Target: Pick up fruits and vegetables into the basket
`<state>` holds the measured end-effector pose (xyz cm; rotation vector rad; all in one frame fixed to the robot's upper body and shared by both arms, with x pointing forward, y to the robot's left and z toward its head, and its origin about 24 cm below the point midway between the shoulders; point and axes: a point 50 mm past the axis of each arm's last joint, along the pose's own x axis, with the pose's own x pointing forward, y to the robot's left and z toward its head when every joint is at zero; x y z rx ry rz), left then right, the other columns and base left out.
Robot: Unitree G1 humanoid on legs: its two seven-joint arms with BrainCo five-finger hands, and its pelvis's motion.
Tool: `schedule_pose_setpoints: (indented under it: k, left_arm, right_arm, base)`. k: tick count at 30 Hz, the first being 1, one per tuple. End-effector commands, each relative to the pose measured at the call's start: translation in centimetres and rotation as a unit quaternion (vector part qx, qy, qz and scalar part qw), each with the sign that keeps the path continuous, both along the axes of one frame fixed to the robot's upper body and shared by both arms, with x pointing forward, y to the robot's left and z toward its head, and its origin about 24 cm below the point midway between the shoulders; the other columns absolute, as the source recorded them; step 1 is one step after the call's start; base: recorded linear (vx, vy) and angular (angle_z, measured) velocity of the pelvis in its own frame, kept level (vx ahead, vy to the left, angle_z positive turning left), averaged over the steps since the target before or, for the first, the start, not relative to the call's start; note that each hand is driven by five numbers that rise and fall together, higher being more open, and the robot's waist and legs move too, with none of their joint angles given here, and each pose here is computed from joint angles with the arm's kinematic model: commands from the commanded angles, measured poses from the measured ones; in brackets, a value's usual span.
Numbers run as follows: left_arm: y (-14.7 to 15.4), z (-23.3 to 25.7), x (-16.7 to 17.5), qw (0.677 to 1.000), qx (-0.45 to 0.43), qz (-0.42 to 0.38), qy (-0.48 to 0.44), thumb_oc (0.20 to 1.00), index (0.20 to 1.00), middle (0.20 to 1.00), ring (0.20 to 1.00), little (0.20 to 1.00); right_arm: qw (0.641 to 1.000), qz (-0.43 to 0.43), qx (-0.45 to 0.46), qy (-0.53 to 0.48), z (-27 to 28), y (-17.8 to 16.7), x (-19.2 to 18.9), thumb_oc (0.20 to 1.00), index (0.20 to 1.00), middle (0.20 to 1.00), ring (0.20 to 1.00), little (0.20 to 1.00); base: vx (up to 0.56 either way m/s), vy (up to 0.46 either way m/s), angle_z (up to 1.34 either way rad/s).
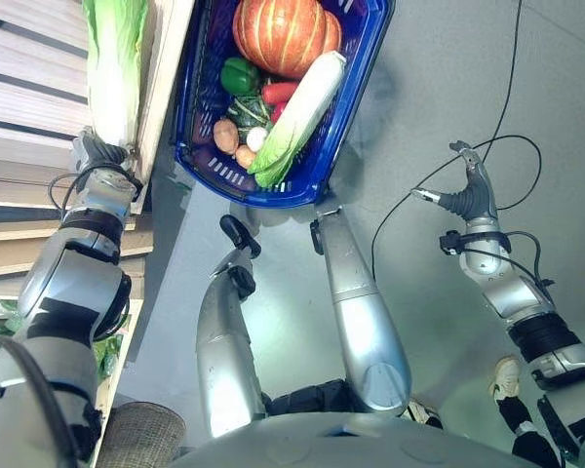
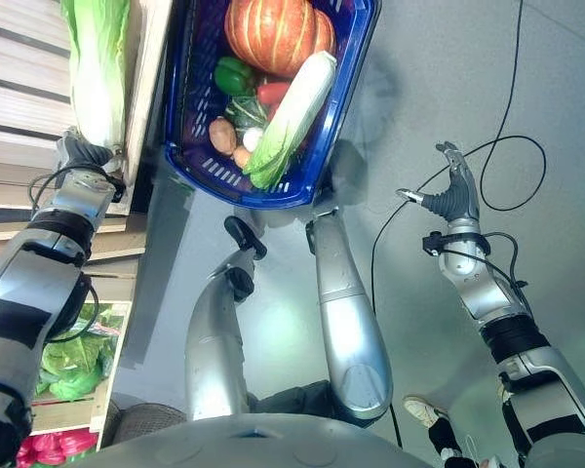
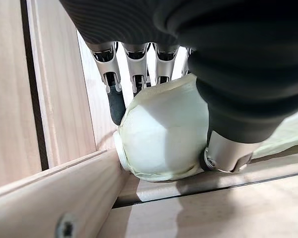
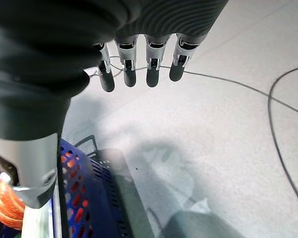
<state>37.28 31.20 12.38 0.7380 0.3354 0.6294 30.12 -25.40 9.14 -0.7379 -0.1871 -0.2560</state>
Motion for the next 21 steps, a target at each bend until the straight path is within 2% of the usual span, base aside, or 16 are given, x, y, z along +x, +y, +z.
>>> schedule_pose_setpoints:
  k: [1,7,12,16,21]
  left_arm:
    - [-6.3,-5.2,0.4,0.990,-0.108,-0.093,0.024,0.200,0.200,0.200,0.200,0.200]
    - [-6.2,-4.8,0.2,0.987,-0.122,-0.104,-0.018,0.200,0.200,0.200,0.200,0.200]
    - [-5.7,-5.2,-0.8,0.983,-0.114,-0.132,-0.060,0.200,0.200,0.200,0.200,0.200]
    - [-5.7,-5.7,-1.8,0.980,-0.101,-0.152,-0.080,0.200,0.200,0.200,0.200,0.200]
    - [-5.9,-6.3,-4.1,0.971,-0.054,-0.197,-0.126,0.200,0.200,0.200,0.200,0.200]
  right_arm:
    - [0.999,0.010,0.037,-0.002,-0.7,0.7,-1.0,1.000,1.000,1.000,1.000,1.000]
    - [0.999,0.032,0.043,-0.009,-0.2,0.8,-1.5,1.000,1.000,1.000,1.000,1.000]
    - [0.980,0.123,0.151,0.032,-0.7,1.9,-2.4,1.000,1.000,1.000,1.000,1.000]
    - [0.944,0.196,0.255,0.073,-1.4,3.1,-3.1,1.000,1.000,1.000,1.000,1.000]
    - [0.858,0.323,0.382,0.117,-2.1,5.9,-4.6,1.000,1.000,1.000,1.000,1.000]
  base:
    - [0.00,0.000,0.00]
    - [-0.01,-0.022,0.03]
    - [-0.01,-0.005,0.03]
    - [-0.01,-0.006,0.02]
    - [0.00,-0.028,0.15]
